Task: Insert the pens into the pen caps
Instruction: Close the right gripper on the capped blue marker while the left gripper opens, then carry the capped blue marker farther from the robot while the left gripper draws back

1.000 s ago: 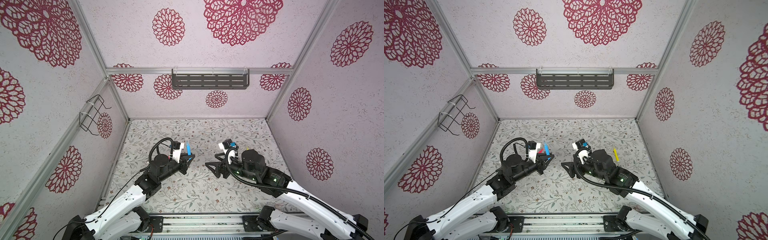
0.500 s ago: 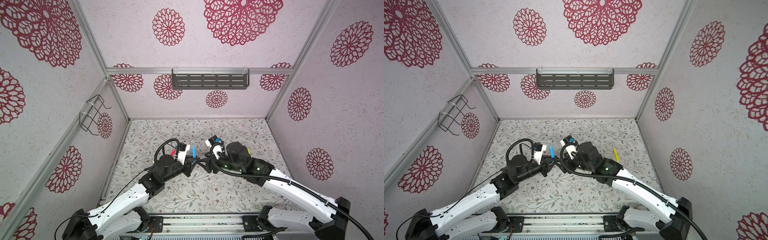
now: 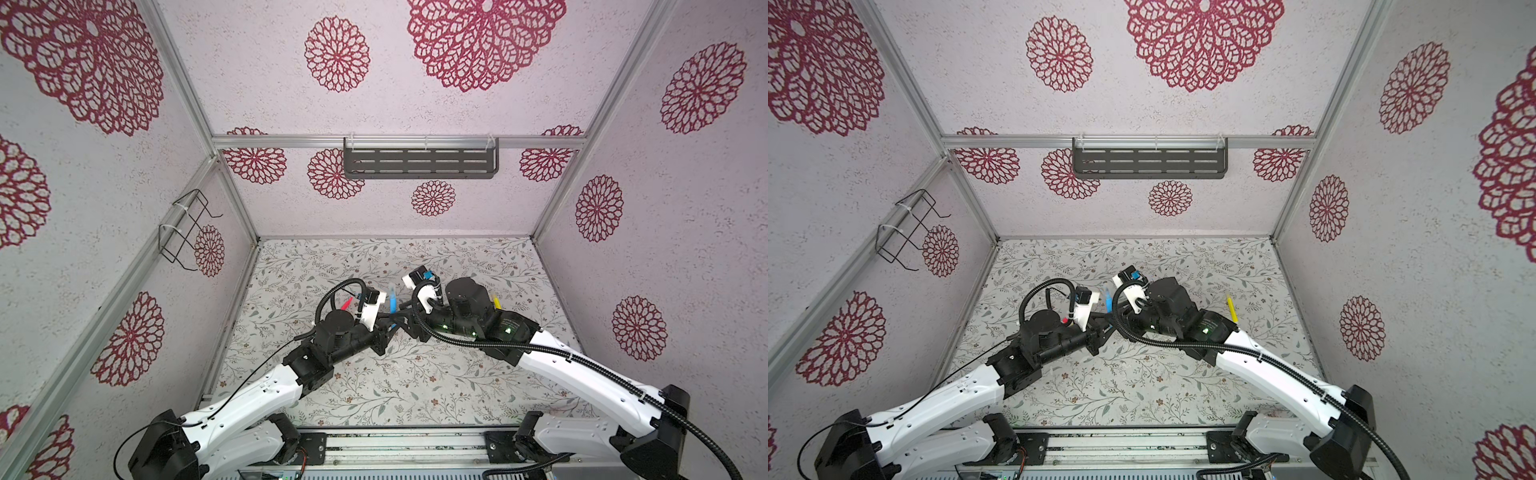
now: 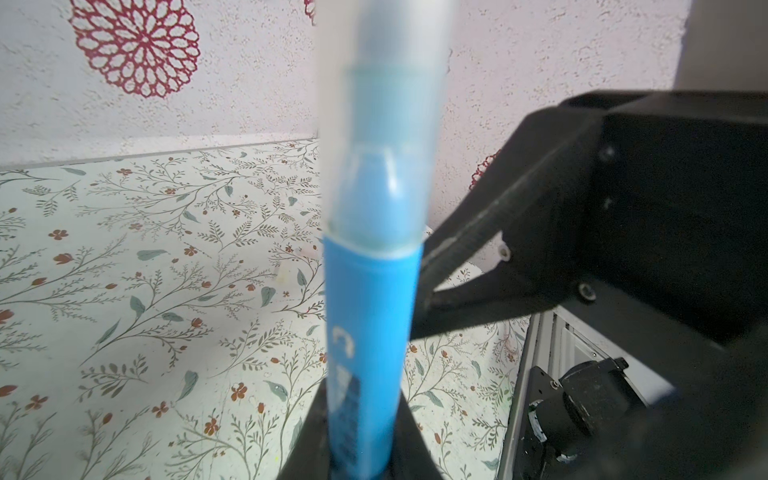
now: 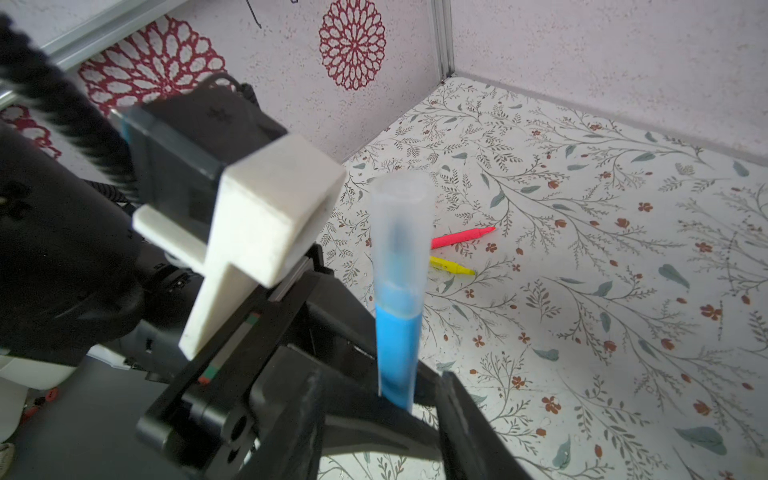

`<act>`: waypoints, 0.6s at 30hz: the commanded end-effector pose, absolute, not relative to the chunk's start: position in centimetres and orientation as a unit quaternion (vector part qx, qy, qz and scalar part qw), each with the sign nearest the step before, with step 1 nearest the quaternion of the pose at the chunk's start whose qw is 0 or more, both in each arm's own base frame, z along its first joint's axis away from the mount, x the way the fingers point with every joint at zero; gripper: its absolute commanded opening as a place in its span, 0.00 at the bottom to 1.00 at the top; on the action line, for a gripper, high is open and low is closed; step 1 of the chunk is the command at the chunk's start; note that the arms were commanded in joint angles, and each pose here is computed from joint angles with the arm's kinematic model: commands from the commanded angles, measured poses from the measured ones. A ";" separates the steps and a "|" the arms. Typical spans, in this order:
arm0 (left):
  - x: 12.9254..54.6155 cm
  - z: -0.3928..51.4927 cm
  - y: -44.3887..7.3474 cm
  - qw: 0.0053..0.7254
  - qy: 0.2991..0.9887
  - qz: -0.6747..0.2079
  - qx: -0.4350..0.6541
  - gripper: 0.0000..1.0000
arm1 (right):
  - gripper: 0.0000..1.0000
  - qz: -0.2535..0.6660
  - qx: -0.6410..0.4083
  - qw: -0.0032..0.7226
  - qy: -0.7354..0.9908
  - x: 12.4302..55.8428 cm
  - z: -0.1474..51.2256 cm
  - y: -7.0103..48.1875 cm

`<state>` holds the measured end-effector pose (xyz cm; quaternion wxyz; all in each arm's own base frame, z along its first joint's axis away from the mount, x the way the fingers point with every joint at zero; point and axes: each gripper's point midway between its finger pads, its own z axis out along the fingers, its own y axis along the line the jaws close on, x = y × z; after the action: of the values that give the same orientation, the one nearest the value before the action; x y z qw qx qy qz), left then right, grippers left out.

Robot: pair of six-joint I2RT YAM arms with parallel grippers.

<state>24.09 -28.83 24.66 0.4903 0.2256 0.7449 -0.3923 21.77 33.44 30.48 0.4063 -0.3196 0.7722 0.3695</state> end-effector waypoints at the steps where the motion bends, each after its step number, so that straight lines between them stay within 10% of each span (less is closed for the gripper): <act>1: 24.0 27.0 -29.5 0.512 0.721 -0.405 0.232 0.00 | 0.42 0.376 -0.319 0.430 0.756 22.4 32.3 33.8; 16: 23.7 26.6 -30.8 0.499 0.719 -0.419 0.243 0.00 | 0.00 0.355 -0.298 0.441 0.768 23.1 31.6 33.0; 18: 23.8 26.4 -30.8 0.498 0.722 -0.416 0.241 0.25 | 0.00 0.349 -0.294 0.445 0.771 23.2 31.5 32.7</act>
<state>24.23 -29.78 24.16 0.4837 0.2302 0.7456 -0.3962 22.82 33.28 29.22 0.4083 -0.3112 0.7856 0.3454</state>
